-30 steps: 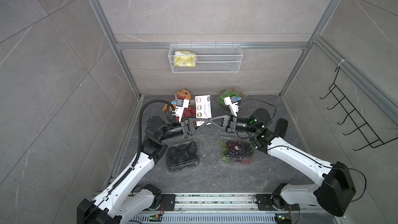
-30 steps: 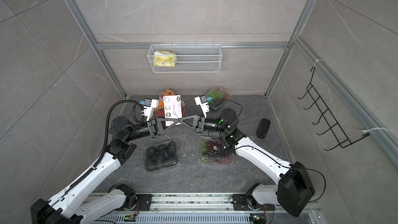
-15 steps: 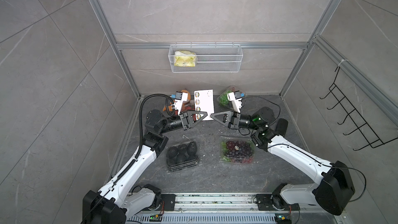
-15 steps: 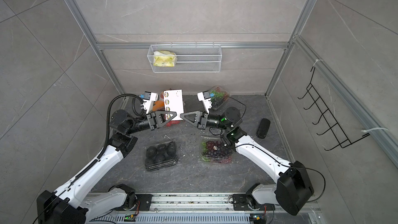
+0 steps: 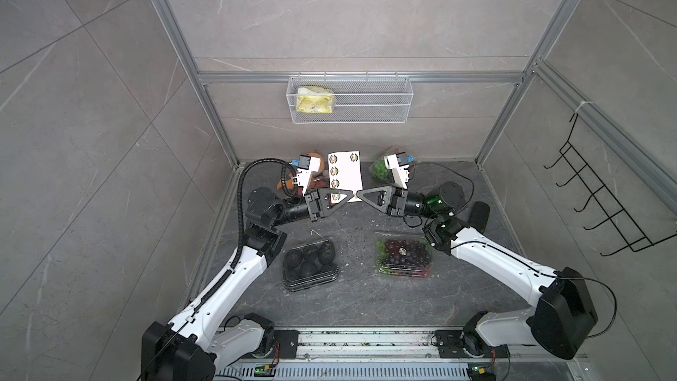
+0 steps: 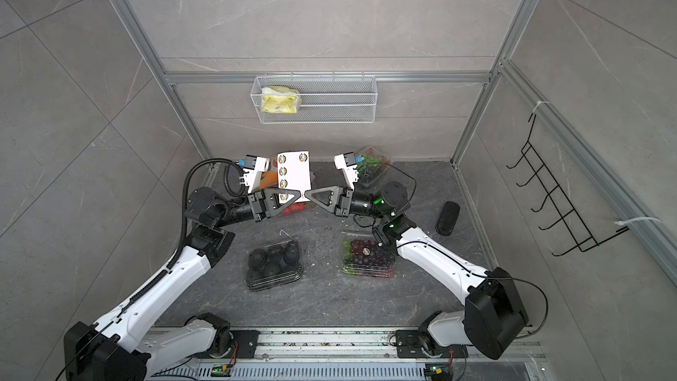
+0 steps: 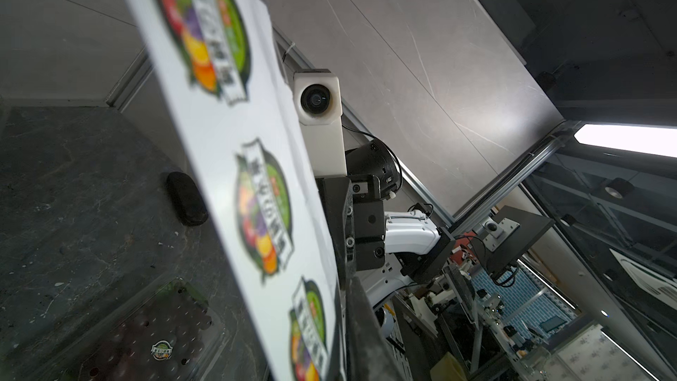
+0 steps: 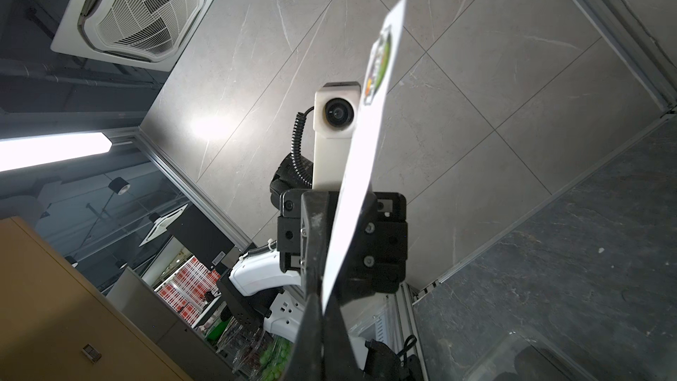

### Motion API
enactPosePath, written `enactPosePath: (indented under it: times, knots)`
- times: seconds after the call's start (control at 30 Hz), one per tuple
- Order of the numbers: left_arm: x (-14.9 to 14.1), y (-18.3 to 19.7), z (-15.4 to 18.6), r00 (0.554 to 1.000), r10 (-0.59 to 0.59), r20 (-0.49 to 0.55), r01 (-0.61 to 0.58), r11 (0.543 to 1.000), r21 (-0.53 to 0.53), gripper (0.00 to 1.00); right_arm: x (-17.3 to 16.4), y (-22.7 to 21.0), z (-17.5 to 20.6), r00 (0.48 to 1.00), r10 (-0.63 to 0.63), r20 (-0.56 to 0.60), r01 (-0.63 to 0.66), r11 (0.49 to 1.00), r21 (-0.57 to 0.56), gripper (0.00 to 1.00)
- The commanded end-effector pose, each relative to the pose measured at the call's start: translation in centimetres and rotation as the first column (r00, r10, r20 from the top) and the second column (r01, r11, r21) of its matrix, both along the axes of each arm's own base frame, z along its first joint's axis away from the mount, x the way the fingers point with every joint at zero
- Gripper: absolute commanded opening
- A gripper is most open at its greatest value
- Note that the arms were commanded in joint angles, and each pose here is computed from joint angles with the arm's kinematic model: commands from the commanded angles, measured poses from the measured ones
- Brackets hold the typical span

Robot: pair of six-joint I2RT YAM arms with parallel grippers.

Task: Label fruit boxes
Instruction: Adjust the label sticker.

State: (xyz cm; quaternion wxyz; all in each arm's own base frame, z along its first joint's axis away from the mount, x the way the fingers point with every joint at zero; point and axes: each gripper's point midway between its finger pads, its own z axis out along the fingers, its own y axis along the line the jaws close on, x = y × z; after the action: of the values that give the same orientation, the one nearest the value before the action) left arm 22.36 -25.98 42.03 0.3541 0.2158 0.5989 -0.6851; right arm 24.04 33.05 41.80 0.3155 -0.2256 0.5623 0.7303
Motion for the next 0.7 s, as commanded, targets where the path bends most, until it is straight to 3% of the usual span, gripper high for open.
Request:
enactPosePath:
  times: [0.0,0.4,0.67]
  knots:
    - [-1.52,0.60,2.05,0.996,-0.016,0.082,0.019,0.999,-0.031,0.14,-0.57,-0.38,1.83,0.999,0.011,0.053,-0.013,0.999,0.037,0.00]
    - [-1.51,0.65,1.94,0.997,-0.007,0.075,0.010,0.999,-0.031,0.00,-0.98,-0.57,2.27,0.998,0.021,0.061,-0.025,0.998,0.053,0.00]
    - [-1.42,0.64,1.84,0.997,-0.006,0.073,0.009,0.999,-0.036,0.00,-1.29,-0.46,2.58,0.997,0.055,0.063,-0.059,0.996,0.074,0.00]
